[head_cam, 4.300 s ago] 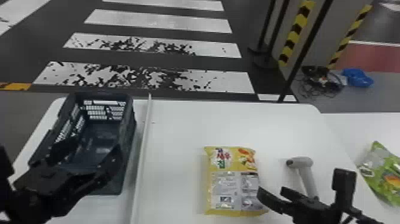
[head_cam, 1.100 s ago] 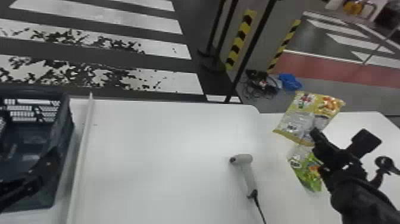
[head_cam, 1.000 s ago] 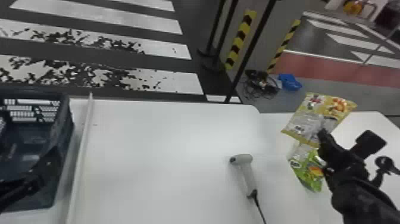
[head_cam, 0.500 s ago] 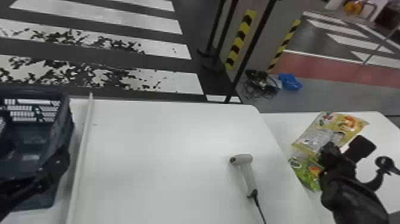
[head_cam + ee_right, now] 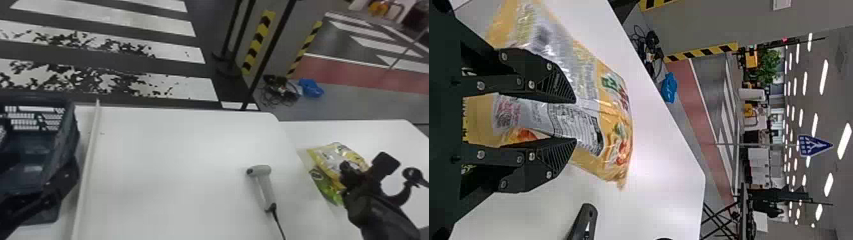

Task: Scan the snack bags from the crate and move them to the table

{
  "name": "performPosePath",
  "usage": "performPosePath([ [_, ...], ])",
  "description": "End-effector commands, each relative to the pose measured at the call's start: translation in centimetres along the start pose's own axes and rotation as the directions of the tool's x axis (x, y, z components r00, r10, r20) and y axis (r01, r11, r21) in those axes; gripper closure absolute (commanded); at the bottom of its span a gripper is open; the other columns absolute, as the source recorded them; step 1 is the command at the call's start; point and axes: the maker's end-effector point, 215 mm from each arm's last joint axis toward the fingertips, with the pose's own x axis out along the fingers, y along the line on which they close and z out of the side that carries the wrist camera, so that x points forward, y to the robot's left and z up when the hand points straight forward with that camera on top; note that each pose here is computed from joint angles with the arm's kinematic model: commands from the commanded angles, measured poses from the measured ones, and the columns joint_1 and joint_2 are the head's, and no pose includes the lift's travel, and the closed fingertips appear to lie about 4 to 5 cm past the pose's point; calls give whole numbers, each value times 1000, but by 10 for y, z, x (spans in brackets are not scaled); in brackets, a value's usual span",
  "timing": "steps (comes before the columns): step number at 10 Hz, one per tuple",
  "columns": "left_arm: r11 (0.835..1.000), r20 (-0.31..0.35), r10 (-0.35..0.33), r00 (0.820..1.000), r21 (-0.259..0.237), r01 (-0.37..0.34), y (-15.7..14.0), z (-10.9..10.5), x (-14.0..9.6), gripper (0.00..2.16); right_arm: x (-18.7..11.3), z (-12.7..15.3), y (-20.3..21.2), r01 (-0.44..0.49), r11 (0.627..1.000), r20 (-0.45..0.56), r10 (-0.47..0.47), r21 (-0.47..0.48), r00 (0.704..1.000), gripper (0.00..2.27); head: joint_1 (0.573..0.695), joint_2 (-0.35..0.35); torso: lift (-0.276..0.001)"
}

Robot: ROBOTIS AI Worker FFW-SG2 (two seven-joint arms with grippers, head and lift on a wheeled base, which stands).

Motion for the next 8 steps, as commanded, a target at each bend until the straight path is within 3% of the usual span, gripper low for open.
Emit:
performPosePath([
  [1,1000,-3,-9,1000,3,9,-7,-2,2,36,-15,0,-2,-29,1000,8,29,-6,1000,-2,695,-350,-95],
  [4,1000,-3,-17,1000,10,17,-16,-3,4,36,-101,30,56,-202,979,182,206,-38,961,-2,695,-350,-95],
  [7,999,-11,-23,1000,22,24,-25,-8,6,36,-198,32,135,-376,920,291,392,-112,873,-2,695,-350,-95],
  [8,999,-18,-25,1000,31,26,-29,-12,7,36,-222,19,156,-420,897,286,442,-137,851,-2,695,-350,-95],
])
